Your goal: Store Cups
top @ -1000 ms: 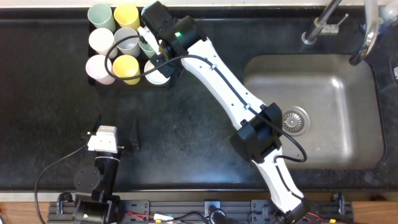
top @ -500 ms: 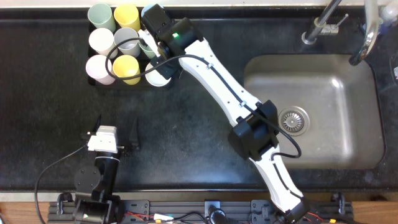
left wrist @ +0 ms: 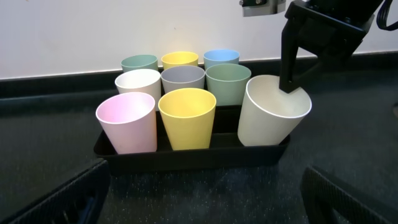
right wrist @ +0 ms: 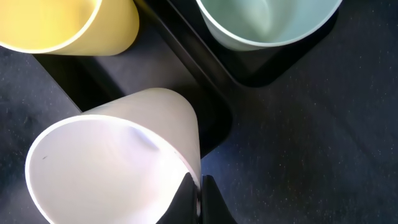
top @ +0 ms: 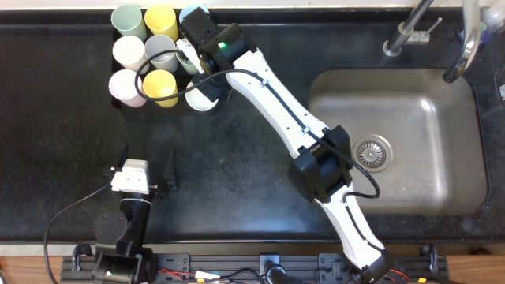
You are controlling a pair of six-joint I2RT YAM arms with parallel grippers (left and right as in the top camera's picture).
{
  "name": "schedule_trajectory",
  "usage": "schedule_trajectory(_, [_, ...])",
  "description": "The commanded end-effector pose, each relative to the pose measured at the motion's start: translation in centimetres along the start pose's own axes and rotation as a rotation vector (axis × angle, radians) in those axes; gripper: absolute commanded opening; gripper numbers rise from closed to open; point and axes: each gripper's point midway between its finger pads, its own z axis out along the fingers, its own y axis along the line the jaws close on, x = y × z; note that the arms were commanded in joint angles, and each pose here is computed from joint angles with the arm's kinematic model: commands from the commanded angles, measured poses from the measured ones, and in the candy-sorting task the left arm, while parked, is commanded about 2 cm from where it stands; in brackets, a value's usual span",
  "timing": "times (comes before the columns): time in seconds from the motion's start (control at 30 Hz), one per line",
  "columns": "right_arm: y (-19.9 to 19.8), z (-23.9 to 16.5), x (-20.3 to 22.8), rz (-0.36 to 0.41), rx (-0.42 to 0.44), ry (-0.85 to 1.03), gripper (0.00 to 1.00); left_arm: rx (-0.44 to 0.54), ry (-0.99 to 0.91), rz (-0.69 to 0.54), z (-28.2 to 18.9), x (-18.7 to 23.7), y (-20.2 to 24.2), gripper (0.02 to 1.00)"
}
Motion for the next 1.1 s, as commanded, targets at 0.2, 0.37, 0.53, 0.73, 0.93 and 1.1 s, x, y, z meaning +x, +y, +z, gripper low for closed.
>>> schedule_trajectory(0.2, [0.0, 1.6, 0.6, -0.001, -0.006, 0.035, 0.045, 0.004, -0.005, 0.015, 0.0, -0.1, 0.0, 1.0])
schedule_trajectory(0.37, [0.1, 1.7, 0.4, -0.004, -0.016, 0.025, 0.045, 0.004, -0.005, 0.015, 0.0, -0.1, 0.0, 1.0])
schedule_trajectory(0.53, [0.1, 1.7, 0.2, -0.005, -0.014, 0.016, 0.211, 0.004, -0.005, 0.015, 0.0, -0.1, 0.0, 0.998])
schedule_trajectory(0.73, [0.0, 1.7, 0.0, -0.005, -0.013, 0.011, 0.996, 0.004, -0.005, 0.015, 0.0, -0.1, 0.0, 0.998])
schedule_trajectory(0.93, [-0.5, 1.1, -0.6, -0.005, 0.016, -0.019, 0.996, 0.004, -0.005, 0.015, 0.0, -0.1, 0.0, 0.998])
schedule_trajectory(1.1, [-2.9, -1.2, -2.3, 0.007, 0.132, -0.097, 0.998, 0.004, -0.005, 0.015, 0.0, -0.1, 0.0, 1.0])
